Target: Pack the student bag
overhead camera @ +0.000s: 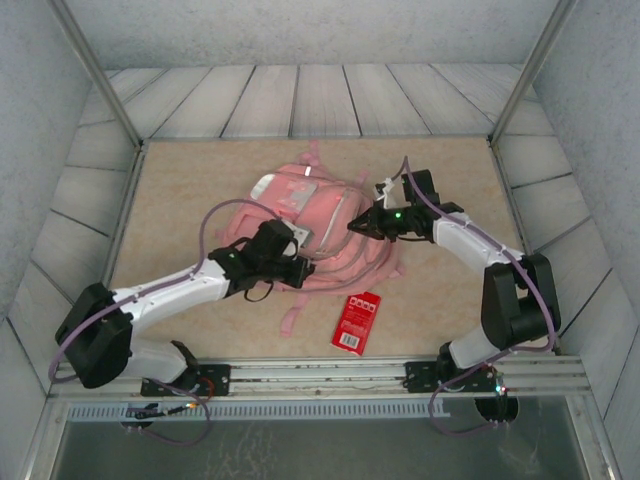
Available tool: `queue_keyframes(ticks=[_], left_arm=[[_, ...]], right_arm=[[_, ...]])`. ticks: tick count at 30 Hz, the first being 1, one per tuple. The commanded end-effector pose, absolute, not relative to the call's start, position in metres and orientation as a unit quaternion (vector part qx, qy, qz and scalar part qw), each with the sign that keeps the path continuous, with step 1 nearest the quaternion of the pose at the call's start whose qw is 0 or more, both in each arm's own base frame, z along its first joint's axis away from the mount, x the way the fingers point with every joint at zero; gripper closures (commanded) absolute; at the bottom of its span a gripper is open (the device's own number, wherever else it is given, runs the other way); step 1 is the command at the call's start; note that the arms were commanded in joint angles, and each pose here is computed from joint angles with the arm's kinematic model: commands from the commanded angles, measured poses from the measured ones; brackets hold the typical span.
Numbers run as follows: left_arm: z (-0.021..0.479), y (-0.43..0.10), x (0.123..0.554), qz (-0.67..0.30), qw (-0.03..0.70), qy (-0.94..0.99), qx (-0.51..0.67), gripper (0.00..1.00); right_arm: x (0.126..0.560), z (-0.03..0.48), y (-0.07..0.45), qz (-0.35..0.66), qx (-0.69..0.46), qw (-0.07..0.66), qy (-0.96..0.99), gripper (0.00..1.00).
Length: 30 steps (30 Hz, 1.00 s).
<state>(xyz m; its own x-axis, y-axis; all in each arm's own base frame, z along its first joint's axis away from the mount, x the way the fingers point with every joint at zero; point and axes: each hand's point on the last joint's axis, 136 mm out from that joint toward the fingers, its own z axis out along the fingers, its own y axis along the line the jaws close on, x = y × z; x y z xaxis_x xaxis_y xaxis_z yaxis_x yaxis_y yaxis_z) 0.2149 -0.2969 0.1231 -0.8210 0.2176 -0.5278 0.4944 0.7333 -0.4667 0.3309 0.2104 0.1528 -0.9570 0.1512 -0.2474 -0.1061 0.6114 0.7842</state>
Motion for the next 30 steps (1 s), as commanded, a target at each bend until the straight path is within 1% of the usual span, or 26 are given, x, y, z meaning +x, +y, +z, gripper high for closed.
queue_keyframes(ticks=[1, 4, 9, 11, 12, 14, 15, 16, 18, 20, 22, 27, 30], left_arm=[[0.102, -0.254, 0.224, -0.242, 0.217, 0.937, 0.125, 1.0], [0.1, -0.243, 0.23, -0.229, 0.22, 0.942, 0.109, 1.0], [0.099, -0.261, 0.227, -0.247, 0.2, 0.935, 0.16, 1.0], [0.095, -0.268, 0.225, -0.255, 0.188, 0.932, 0.175, 1.0], [0.095, -0.273, 0.223, -0.26, 0.185, 0.93, 0.183, 0.98], [0.098, -0.28, 0.219, -0.271, 0.185, 0.924, 0.196, 0.9], [0.098, -0.283, 0.216, -0.275, 0.184, 0.922, 0.201, 0.84], [0.099, -0.285, 0.213, -0.28, 0.185, 0.92, 0.204, 0.75], [0.102, -0.285, 0.206, -0.29, 0.188, 0.916, 0.205, 0.55], [0.105, -0.285, 0.196, -0.308, 0.184, 0.91, 0.209, 0.45], [0.104, -0.284, 0.184, -0.325, 0.173, 0.907, 0.206, 0.43], [0.099, -0.298, 0.142, -0.37, 0.131, 0.889, 0.235, 0.43], [0.094, -0.308, 0.122, -0.385, 0.114, 0.882, 0.248, 0.41]], right_arm=[[0.34, 0.167, 0.207, 0.435, -0.034, 0.175, 0.883, 1.0], [0.344, 0.166, 0.208, 0.428, -0.048, 0.173, 0.886, 1.0], [0.359, 0.16, 0.21, 0.419, -0.053, 0.177, 0.889, 1.0], [0.364, 0.157, 0.208, 0.413, -0.048, 0.174, 0.893, 0.92], [0.364, 0.156, 0.208, 0.408, -0.046, 0.171, 0.895, 0.87], [0.36, 0.157, 0.204, 0.398, -0.043, 0.172, 0.9, 0.68], [0.357, 0.157, 0.199, 0.384, -0.039, 0.174, 0.906, 0.61], [0.351, 0.158, 0.193, 0.37, -0.037, 0.174, 0.912, 0.55], [0.336, 0.157, 0.18, 0.335, -0.034, 0.174, 0.925, 0.48], [0.318, 0.155, 0.163, 0.298, -0.026, 0.175, 0.938, 0.4], [0.296, 0.149, 0.149, 0.268, -0.017, 0.171, 0.948, 0.35], [0.234, 0.122, 0.141, 0.272, 0.004, 0.104, 0.957, 0.35], [0.206, 0.11, 0.138, 0.28, 0.021, 0.084, 0.956, 0.35]])
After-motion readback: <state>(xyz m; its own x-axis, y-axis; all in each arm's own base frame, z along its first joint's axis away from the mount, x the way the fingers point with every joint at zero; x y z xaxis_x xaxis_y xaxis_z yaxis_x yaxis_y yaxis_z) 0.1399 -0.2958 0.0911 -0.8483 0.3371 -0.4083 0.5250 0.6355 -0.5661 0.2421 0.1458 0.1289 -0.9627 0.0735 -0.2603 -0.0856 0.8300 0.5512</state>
